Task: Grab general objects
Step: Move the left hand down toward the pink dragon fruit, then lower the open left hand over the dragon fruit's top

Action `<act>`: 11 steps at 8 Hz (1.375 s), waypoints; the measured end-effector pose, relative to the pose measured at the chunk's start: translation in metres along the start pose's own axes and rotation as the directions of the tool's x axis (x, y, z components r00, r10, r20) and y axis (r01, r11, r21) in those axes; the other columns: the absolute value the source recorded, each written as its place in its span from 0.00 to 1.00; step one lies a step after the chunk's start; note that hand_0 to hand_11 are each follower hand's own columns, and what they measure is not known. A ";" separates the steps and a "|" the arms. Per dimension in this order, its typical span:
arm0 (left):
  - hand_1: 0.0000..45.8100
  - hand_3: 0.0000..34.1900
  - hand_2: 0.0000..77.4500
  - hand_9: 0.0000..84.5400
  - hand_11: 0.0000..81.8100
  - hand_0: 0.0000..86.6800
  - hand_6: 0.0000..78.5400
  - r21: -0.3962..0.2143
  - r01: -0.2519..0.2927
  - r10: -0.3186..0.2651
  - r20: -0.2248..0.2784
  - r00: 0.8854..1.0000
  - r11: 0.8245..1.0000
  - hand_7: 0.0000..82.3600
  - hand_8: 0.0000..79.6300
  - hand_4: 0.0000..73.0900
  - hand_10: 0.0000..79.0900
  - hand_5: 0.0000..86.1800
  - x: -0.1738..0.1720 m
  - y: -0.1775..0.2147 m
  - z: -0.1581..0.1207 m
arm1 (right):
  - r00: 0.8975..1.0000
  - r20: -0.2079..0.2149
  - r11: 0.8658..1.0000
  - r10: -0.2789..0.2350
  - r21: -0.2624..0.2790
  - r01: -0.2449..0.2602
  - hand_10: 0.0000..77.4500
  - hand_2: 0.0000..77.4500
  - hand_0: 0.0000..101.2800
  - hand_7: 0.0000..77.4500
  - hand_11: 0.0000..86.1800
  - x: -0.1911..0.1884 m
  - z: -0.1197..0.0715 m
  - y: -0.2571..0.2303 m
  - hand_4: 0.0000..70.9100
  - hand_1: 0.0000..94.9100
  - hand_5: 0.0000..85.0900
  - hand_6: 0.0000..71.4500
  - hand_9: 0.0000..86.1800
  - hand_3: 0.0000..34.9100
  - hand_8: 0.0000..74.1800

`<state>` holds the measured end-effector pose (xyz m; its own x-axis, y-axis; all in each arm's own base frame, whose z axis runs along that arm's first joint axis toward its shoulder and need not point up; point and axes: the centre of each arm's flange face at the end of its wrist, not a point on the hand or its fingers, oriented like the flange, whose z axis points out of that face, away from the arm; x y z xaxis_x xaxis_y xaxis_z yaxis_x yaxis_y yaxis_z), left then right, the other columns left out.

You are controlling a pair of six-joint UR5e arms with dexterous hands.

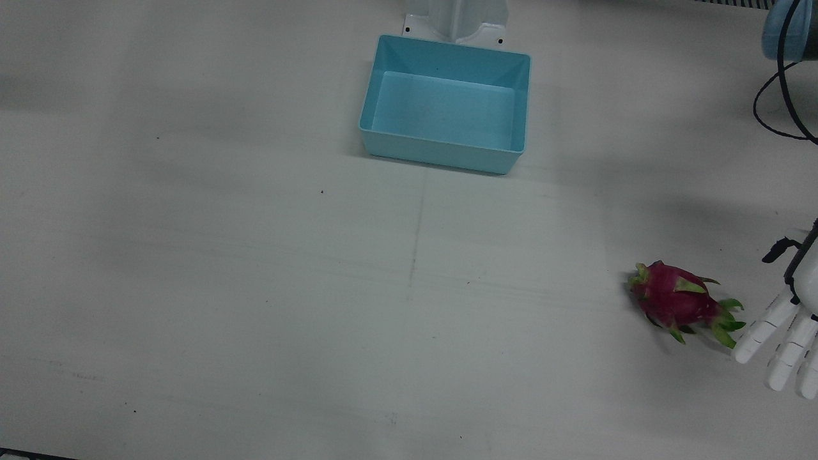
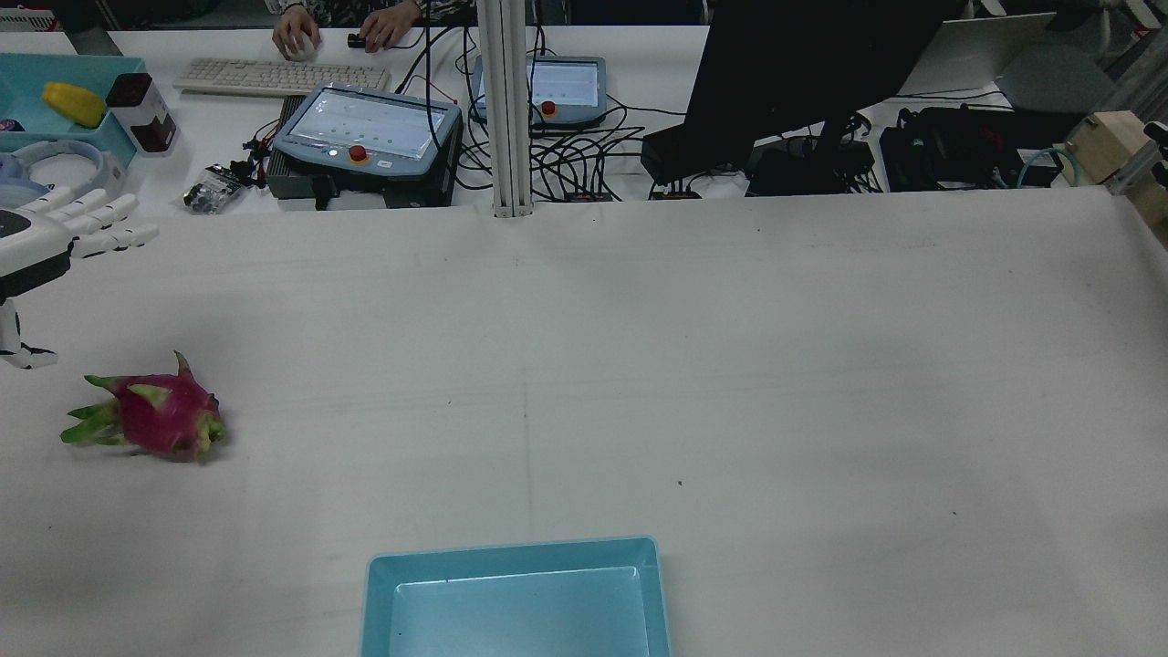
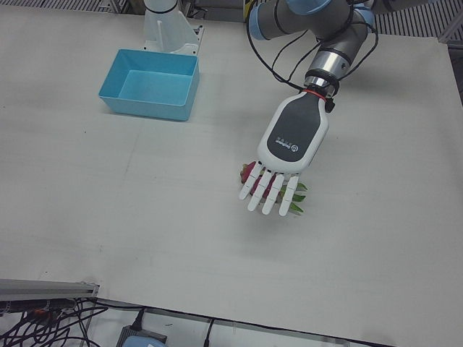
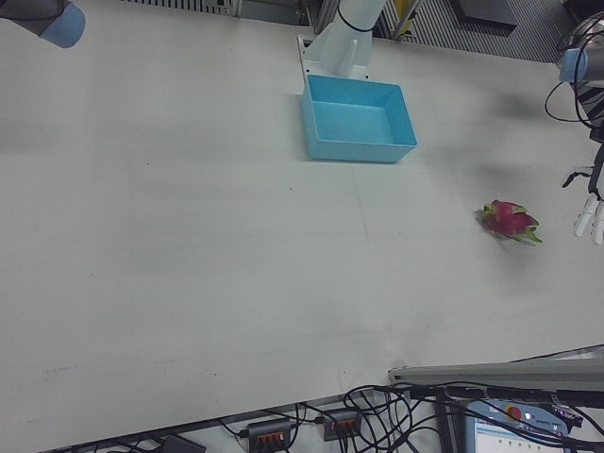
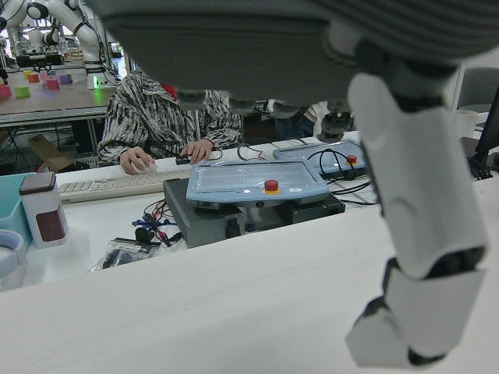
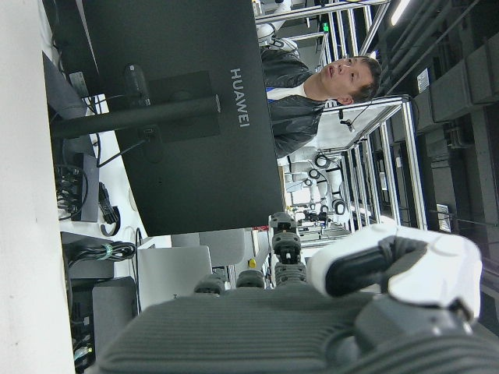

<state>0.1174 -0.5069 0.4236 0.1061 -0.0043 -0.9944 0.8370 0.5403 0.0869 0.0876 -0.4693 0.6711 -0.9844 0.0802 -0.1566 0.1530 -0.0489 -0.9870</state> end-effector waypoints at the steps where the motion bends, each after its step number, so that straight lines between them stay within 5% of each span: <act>1: 0.00 0.23 0.51 0.01 0.01 0.56 0.00 -0.008 -0.030 0.030 0.000 1.000 1.000 0.01 0.01 0.01 0.01 0.03 -0.001 0.006 0.003 | 1.000 0.000 1.000 0.000 0.000 0.000 0.00 1.00 0.00 0.00 0.00 0.000 0.000 0.000 0.00 0.42 0.00 0.00 0.01 0.00 0.00; 3: 0.00 0.21 0.44 0.01 0.01 0.56 0.00 -0.028 -0.078 0.079 0.010 0.997 0.997 0.01 0.01 0.01 0.01 0.03 -0.006 0.027 0.019 | 1.000 0.000 1.000 0.001 0.000 -0.001 0.00 1.00 0.00 0.00 0.01 0.000 0.000 0.000 0.00 0.42 0.01 0.00 0.01 0.00 0.00; 4: 0.00 0.24 0.49 0.01 0.01 0.56 0.00 -0.036 -0.090 0.090 0.011 0.996 0.995 0.01 0.01 0.01 0.01 0.03 -0.008 0.040 0.026 | 1.000 0.000 1.000 0.000 0.000 0.000 0.00 1.00 0.00 0.00 0.01 0.000 0.000 0.000 0.00 0.42 0.00 0.00 0.01 0.00 0.00; 5: 0.00 0.28 0.68 0.01 0.01 0.58 0.00 -0.045 -0.096 0.097 0.013 0.995 0.994 0.01 0.01 0.01 0.01 0.03 -0.011 0.051 0.033 | 1.000 0.000 1.000 0.001 0.000 -0.001 0.00 1.00 0.00 0.00 0.01 0.000 0.000 0.000 0.00 0.42 0.00 0.00 0.01 0.00 0.00; 11: 0.00 0.30 0.69 0.01 0.01 0.59 0.00 -0.062 -0.155 0.159 0.053 0.986 0.986 0.01 0.01 0.01 0.01 0.03 -0.059 0.063 0.048 | 1.000 0.001 1.000 0.001 -0.001 -0.001 0.00 1.00 0.00 0.00 0.00 0.000 0.000 0.000 0.00 0.42 0.00 0.00 0.01 0.00 0.00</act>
<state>0.1894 -0.5135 0.4907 0.2658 0.0370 -0.9633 0.7752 0.5859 0.2364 0.0879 -0.4693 0.6711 -0.9844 0.0795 -0.1572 0.1537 -0.0484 -0.9869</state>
